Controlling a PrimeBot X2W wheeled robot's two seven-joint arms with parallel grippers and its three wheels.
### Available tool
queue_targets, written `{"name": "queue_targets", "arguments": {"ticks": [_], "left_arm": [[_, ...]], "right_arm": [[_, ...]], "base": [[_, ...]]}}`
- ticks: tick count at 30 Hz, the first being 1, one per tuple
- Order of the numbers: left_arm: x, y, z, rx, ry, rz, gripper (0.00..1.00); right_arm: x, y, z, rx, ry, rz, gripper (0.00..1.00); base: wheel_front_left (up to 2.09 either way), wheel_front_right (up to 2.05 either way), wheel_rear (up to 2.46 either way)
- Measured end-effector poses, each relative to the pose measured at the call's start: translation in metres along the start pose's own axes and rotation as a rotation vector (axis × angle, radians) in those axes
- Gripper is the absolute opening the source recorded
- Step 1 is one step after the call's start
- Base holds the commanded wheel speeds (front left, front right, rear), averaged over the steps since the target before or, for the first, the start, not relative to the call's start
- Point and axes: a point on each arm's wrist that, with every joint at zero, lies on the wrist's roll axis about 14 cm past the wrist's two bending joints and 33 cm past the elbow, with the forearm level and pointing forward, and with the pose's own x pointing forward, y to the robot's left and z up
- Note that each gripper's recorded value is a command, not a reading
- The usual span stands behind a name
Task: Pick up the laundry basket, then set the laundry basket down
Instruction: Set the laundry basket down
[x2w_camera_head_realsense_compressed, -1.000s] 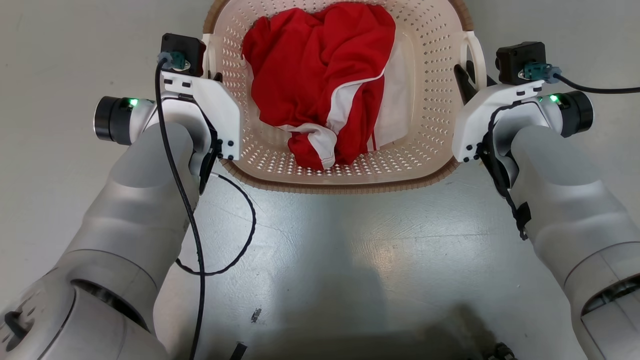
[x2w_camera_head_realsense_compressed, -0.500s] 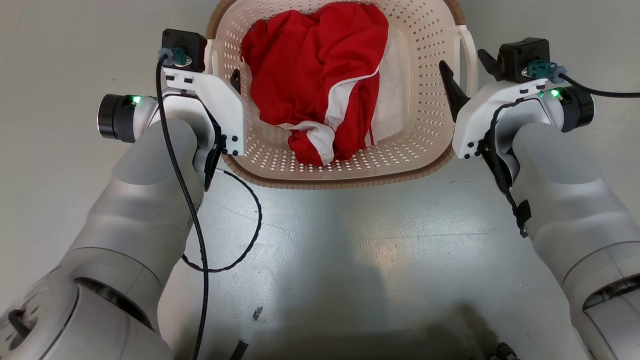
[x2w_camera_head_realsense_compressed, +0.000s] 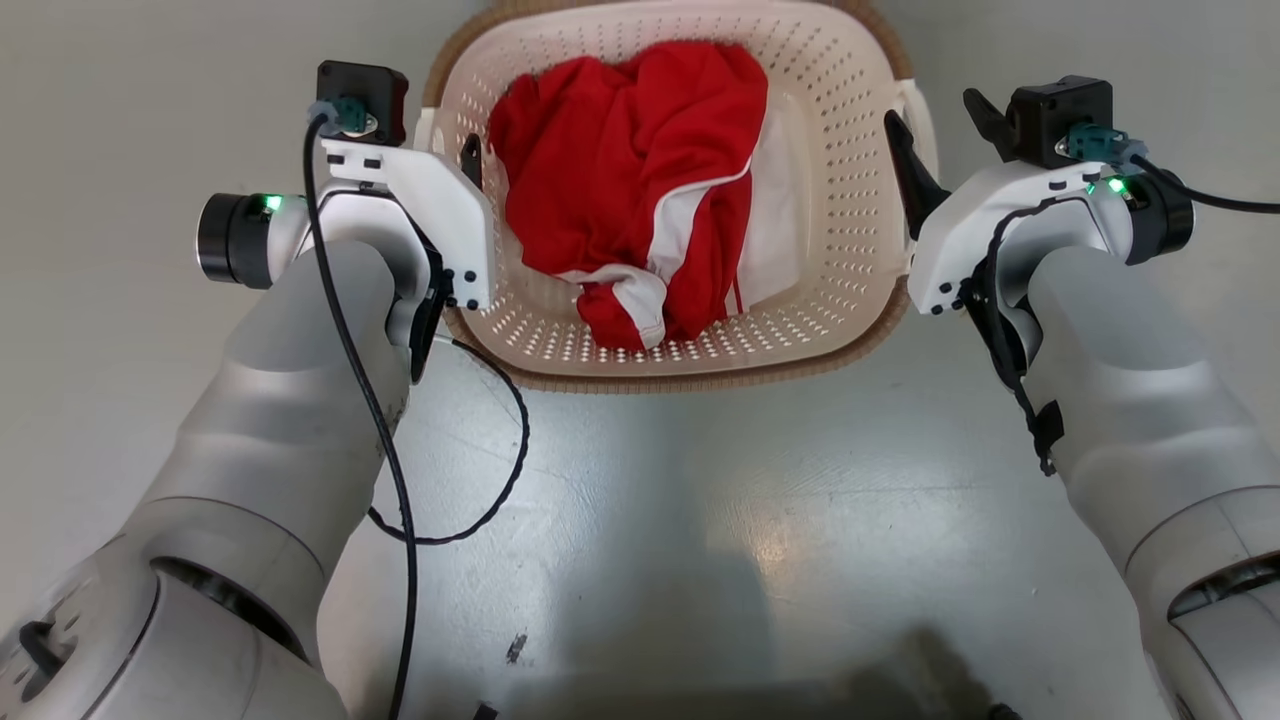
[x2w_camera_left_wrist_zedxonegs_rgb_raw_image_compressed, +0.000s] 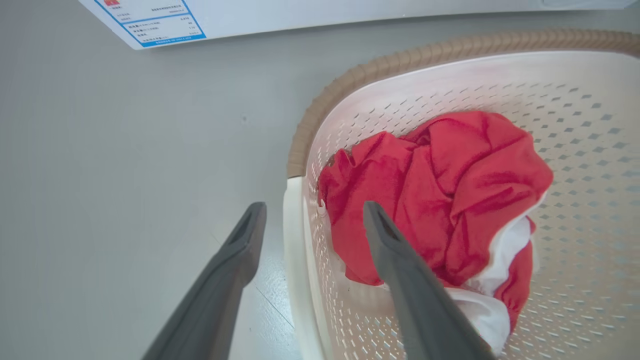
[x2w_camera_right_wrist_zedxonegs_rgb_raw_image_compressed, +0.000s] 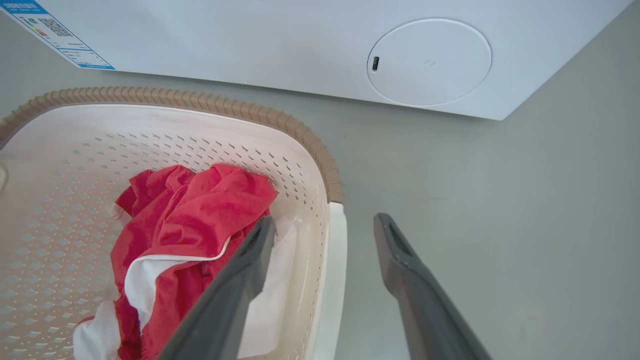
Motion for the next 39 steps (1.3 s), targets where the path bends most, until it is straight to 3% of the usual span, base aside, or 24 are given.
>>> {"name": "queue_targets", "arguments": {"ticks": [15,29,39], "left_arm": [[-0.052,-0.014,0.023,-0.026,-0.138,-0.039,1.0],[-0.142,-0.029,0.052,-0.018,-0.306,-0.069,1.0],[-0.195,-0.011,0.065,-0.085,-0.448,-0.021,1.0]], "right_arm": [[-0.049,0.007,0.055,-0.029,-0.168,-0.003,1.0],[-0.145,0.007,0.1,-0.061,-0.384,-0.071,1.0],[-0.2,0.01,0.118,-0.074,-0.515,-0.106,1.0]], "base": [[0.0,0.0,0.0],[0.0,0.0,0.0],[0.0,0.0,0.0]]}}
